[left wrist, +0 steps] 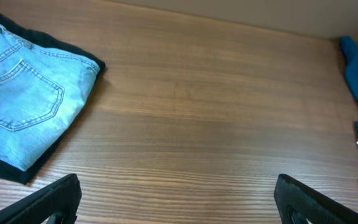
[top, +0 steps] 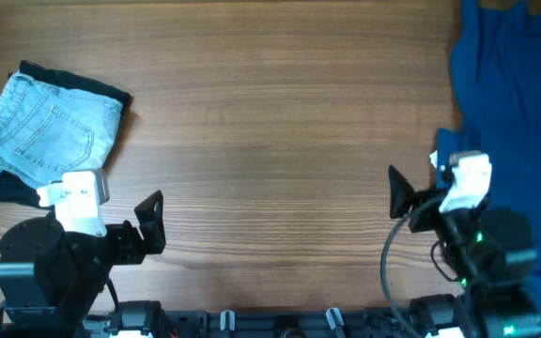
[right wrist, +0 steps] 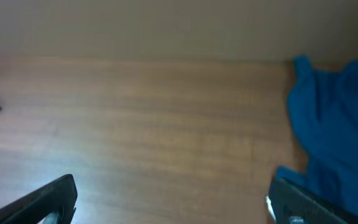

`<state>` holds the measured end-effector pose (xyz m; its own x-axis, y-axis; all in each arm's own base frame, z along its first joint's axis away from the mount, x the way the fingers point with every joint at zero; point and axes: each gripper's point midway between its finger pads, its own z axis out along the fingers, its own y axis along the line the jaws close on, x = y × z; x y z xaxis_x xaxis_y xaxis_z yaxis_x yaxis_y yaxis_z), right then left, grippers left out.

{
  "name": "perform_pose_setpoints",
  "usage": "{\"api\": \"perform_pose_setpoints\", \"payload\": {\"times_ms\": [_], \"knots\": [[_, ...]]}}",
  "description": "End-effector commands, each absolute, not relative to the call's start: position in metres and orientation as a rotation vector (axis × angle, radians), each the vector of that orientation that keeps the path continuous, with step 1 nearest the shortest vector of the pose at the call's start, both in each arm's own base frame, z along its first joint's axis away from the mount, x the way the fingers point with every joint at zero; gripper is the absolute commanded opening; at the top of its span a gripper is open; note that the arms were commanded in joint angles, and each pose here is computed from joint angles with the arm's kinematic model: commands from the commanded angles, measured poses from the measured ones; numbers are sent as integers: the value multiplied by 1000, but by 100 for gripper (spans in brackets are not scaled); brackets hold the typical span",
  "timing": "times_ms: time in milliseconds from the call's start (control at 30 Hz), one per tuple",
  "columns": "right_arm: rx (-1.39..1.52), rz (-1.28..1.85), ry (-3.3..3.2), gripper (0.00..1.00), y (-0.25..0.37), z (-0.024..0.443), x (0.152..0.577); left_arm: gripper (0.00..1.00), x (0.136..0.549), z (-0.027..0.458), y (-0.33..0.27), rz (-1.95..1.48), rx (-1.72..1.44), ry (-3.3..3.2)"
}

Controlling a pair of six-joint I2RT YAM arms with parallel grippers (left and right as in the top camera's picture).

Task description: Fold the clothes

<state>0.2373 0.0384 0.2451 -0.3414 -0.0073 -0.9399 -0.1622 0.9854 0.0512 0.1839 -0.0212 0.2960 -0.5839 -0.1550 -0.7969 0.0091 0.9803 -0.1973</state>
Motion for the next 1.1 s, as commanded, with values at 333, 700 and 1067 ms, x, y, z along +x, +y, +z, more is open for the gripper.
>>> {"api": "perform_pose_setpoints", "payload": {"times_ms": [333,700,1067], "knots": [[-186,189,1469,100,49,214,236,100,184,295,-23,-227,-78,2186],[-104,146,1566,100,35,176,244,100,184,295,-23,-227,-78,2186],[-105,146,1566,100,35,176,244,100,184,295,-23,-227,-78,2186]]}}
